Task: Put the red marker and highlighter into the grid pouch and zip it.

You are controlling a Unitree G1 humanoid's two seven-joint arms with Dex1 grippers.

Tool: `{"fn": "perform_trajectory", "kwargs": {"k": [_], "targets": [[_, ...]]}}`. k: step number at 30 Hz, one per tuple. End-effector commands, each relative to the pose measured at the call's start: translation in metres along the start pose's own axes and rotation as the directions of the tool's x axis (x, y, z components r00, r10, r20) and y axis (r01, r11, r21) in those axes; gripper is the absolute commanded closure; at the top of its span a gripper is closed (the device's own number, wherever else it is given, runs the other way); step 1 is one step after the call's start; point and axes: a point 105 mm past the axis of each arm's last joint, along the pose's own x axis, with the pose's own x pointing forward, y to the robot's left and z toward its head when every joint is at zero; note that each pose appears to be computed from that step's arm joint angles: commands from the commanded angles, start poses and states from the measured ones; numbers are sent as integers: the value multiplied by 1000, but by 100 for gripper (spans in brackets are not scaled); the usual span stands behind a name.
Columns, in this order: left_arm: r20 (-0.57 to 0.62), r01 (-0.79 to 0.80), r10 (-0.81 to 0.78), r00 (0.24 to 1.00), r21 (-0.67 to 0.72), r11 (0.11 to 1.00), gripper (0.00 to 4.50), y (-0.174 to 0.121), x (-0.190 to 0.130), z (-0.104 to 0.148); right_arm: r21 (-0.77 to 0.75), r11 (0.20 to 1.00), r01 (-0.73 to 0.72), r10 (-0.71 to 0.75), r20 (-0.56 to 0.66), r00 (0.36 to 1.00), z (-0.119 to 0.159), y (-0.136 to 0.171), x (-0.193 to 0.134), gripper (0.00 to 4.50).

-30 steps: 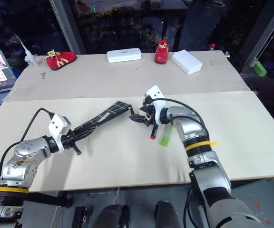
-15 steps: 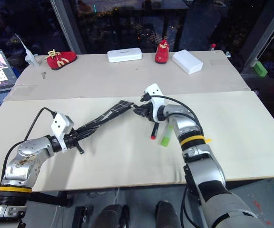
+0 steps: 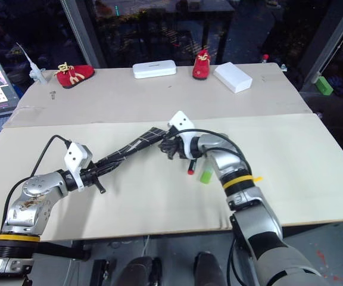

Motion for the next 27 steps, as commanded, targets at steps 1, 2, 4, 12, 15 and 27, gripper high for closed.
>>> {"fn": "perform_trajectory", "kwargs": {"k": [1,2,4,12,15,27], "targets": [[39,-4,2,999,36,999,450,5,2,14,-89,989,-116,120,34,992,19,36,19,444],[41,0,-1,999,35,999,450,4,3,14,-99,987,-130,134,35,990,21,42,23,444],[40,9,-11,999,36,999,450,4,5,14,-111,981,-156,161,38,986,25,51,29,444],[32,32,-33,999,40,999,450,3,8,13,-137,954,-267,276,46,960,34,83,38,444],[29,45,-46,999,41,998,450,3,10,12,-70,948,-310,317,110,942,47,100,48,444],[30,56,-57,998,41,998,450,1,13,10,1,985,-175,174,103,979,38,65,40,258]]}}
